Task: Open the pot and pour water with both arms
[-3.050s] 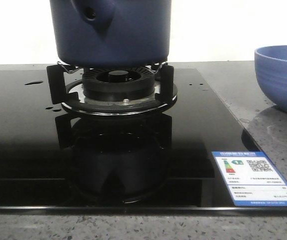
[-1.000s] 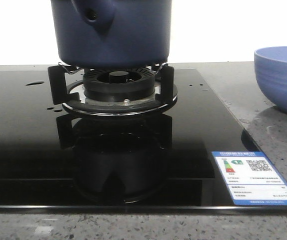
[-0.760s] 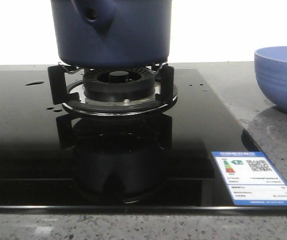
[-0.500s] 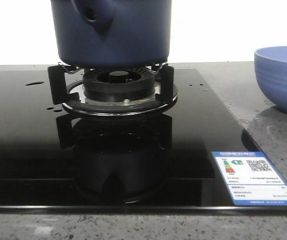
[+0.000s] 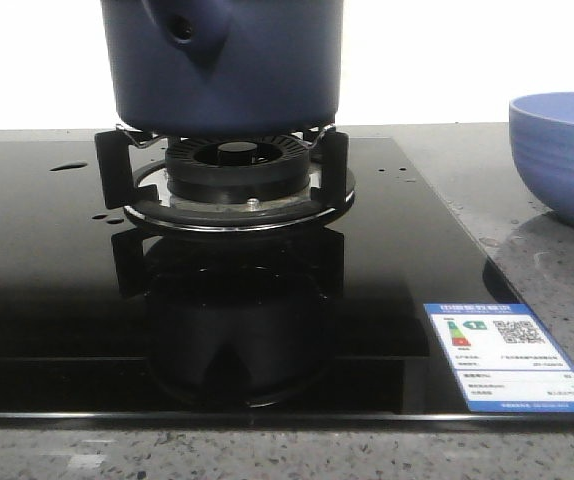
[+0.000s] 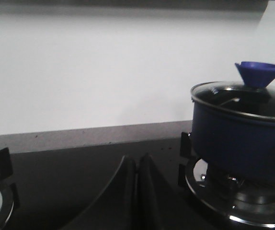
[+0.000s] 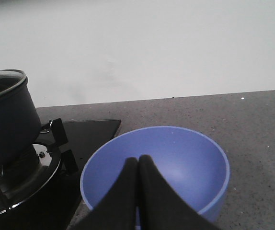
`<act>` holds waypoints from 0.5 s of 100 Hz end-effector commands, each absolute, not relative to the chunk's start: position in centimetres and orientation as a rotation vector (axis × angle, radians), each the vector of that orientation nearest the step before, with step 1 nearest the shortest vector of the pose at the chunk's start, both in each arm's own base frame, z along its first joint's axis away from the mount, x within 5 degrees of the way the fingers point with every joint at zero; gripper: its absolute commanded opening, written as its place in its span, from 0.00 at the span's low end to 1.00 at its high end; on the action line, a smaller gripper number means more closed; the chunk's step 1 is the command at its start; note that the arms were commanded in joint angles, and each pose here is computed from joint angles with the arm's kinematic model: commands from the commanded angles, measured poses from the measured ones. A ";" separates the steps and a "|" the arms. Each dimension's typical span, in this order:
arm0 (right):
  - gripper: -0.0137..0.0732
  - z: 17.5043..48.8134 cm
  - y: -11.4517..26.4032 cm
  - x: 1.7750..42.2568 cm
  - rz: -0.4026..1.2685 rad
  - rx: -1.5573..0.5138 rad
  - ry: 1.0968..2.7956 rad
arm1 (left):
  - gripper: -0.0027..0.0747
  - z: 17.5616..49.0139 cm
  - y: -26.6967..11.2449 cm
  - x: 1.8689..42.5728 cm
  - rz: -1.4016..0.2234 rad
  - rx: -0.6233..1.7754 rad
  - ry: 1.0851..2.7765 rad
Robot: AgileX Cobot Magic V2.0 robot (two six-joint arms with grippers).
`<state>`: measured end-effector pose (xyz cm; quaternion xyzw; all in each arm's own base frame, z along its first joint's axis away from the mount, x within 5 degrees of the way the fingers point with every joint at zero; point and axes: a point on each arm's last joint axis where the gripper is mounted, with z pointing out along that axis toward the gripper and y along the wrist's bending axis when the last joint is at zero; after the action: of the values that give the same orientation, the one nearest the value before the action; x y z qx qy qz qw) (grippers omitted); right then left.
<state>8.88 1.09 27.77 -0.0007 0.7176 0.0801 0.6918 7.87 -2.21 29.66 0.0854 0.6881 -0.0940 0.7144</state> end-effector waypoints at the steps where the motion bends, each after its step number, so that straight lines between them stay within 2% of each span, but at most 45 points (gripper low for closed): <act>1: 0.08 28.7 1.0 8.9 0.178 0.019 1.575 | 0.01 30.2 -1.5 8.1 -0.188 0.087 1.529; 4: 0.08 28.7 1.0 8.9 0.178 0.019 1.575 | 0.01 30.0 -1.2 8.1 -0.145 0.084 1.528; 15: 0.08 28.7 1.0 8.9 0.178 0.019 1.575 | 0.01 29.2 -0.8 8.3 -0.149 0.008 1.476; 50: 0.08 28.7 1.0 8.9 0.178 0.019 1.575 | 0.01 21.5 -0.6 6.3 -0.171 -0.024 1.508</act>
<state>8.88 1.09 27.77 -0.0006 0.7176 0.0802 0.6918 6.63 -0.67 21.00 0.0005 0.7214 -0.0686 0.6891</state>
